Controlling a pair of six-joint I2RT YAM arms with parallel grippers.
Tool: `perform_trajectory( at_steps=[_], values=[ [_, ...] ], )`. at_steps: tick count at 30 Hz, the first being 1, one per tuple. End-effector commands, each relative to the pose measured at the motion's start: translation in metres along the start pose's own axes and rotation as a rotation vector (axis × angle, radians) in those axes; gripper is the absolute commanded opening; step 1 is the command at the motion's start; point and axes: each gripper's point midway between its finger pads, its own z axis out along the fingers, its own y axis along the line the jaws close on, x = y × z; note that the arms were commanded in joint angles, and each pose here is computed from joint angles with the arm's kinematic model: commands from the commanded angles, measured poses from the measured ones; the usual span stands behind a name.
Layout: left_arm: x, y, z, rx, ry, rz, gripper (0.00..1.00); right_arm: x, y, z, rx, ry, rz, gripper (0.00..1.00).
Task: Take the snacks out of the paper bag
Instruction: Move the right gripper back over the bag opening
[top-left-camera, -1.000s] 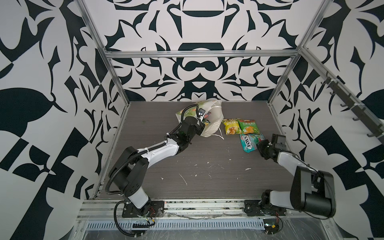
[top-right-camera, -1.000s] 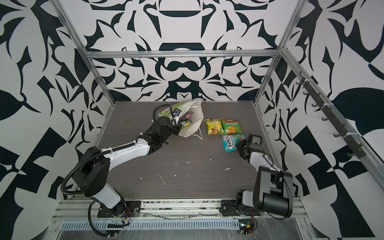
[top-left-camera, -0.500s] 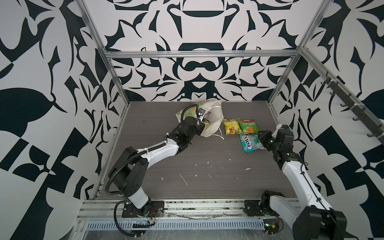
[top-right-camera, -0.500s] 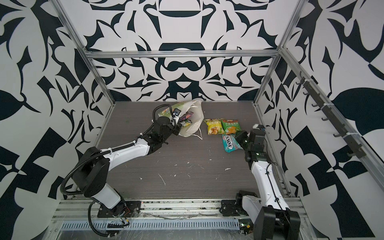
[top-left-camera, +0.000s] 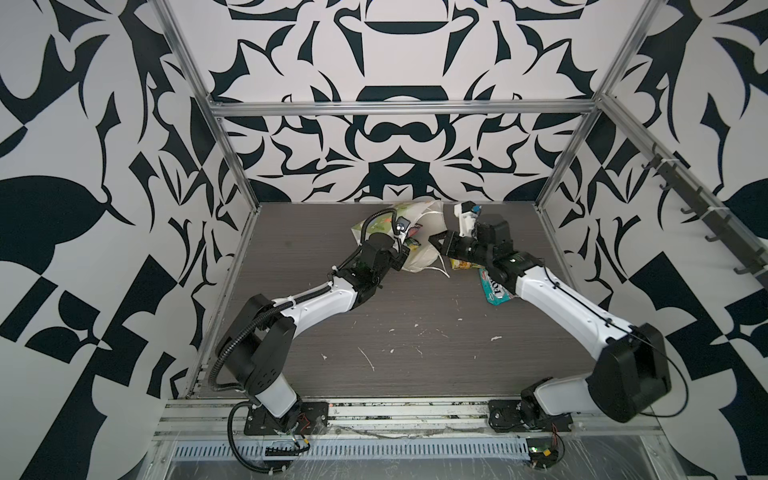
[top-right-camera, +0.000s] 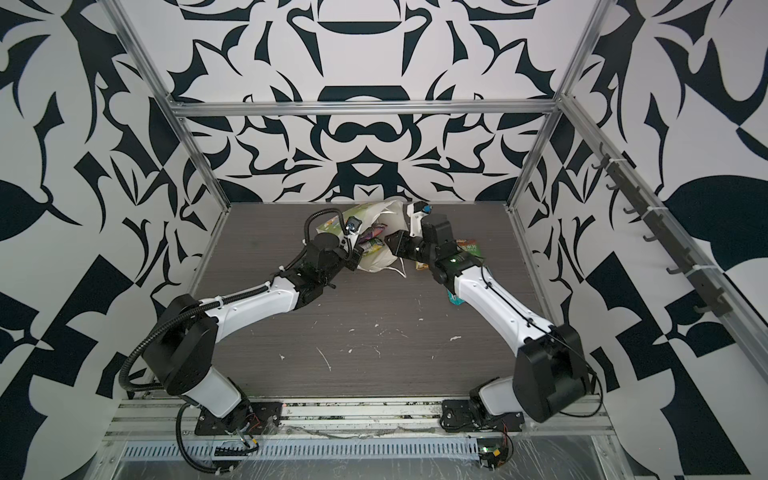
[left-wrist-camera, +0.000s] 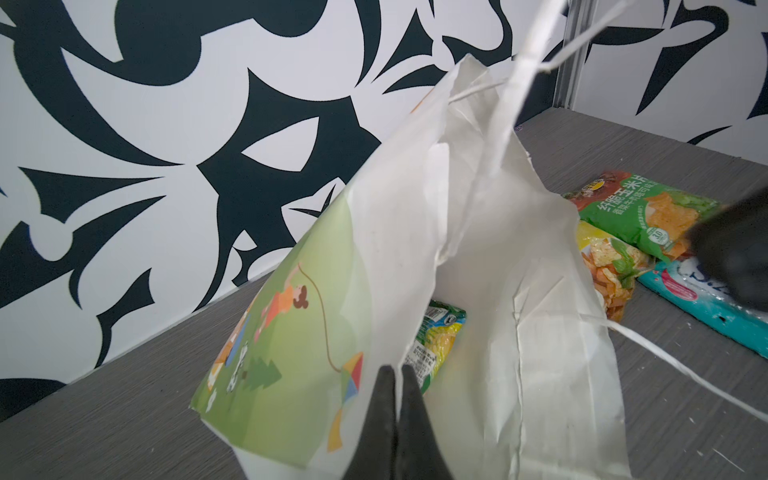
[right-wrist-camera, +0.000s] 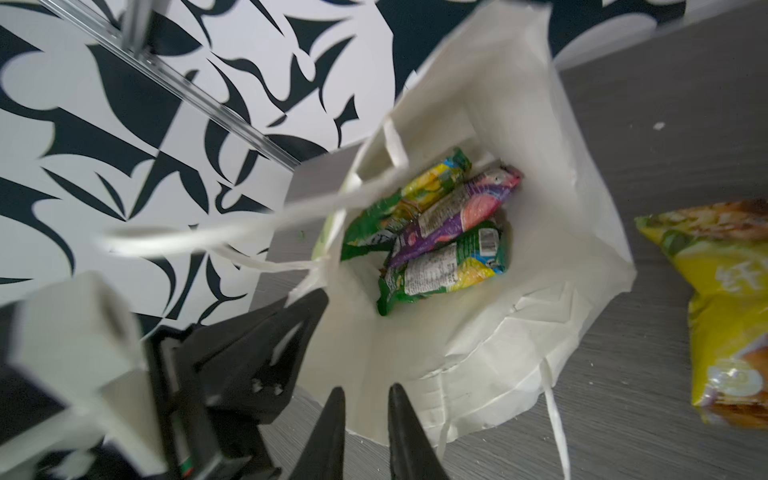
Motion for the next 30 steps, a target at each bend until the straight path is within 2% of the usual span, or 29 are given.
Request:
perform_trajectory(
  at_steps=[1,7,19,26,30],
  values=[
    [-0.006,0.002,-0.005,0.008,-0.029,-0.023,0.0,-0.015,0.009,0.006,-0.021,-0.063,0.025,0.23],
    [-0.008,-0.001,-0.005,0.023,-0.035,-0.033,0.0,-0.009,-0.017,0.029,0.013,-0.099,0.07,0.22],
    [0.002,-0.01,-0.005,0.07,-0.033,-0.035,0.0,0.032,-0.057,0.069,0.072,-0.012,0.101,0.21],
    [0.0,-0.019,-0.002,0.115,-0.041,-0.028,0.0,0.048,-0.074,0.089,0.121,0.062,0.198,0.31],
    [0.002,-0.024,0.0,0.137,-0.042,-0.028,0.0,0.05,-0.076,0.098,0.099,0.056,0.243,0.32]
  ],
)
